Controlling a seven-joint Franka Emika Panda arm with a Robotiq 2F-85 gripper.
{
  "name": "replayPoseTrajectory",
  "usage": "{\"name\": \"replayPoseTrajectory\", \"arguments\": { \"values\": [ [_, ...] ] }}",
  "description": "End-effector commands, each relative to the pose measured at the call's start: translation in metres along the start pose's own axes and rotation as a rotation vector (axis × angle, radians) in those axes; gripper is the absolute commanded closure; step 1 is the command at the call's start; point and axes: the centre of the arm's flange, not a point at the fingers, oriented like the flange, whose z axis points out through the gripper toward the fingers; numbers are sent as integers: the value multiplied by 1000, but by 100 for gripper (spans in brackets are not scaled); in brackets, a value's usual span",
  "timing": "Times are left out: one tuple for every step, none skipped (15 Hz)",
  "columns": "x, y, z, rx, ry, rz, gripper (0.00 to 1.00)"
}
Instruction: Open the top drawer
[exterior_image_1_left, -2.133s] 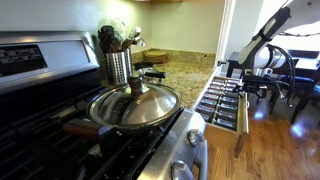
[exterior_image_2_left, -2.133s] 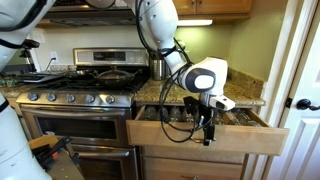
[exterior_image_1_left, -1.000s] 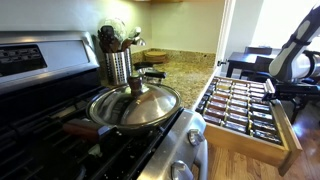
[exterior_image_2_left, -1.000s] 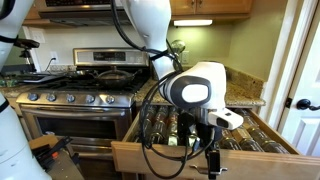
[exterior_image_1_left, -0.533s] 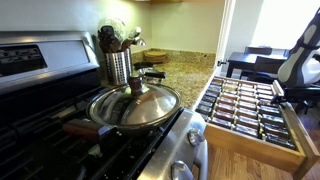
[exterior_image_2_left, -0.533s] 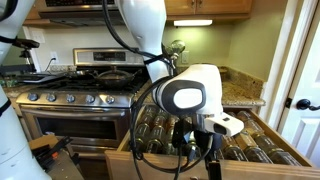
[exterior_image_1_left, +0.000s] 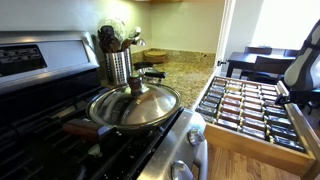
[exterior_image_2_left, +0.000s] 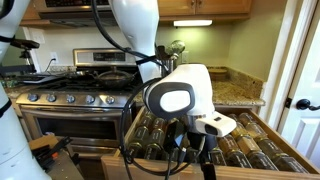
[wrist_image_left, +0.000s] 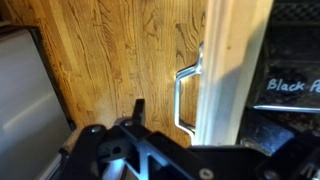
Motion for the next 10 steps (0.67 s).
{"name": "replayPoseTrajectory", "arguments": {
  "values": [
    [-24, -2, -44, 101, 58, -9, 0],
    [-25, -5, -51, 114, 69, -13, 0],
    [-25, -9, -59, 128, 77, -16, 0],
    [-25, -12, -68, 142, 82, -22, 0],
    [-24, -14, -76, 156, 83, -28, 0],
    [-22, -16, -88, 171, 83, -35, 0],
    [-20, -18, -99, 183, 83, -43, 0],
    [-15, -19, -111, 198, 79, -44, 0],
    [-11, -21, -123, 211, 72, -46, 0],
    [-7, -22, -134, 222, 68, -45, 0]
  ]
}}
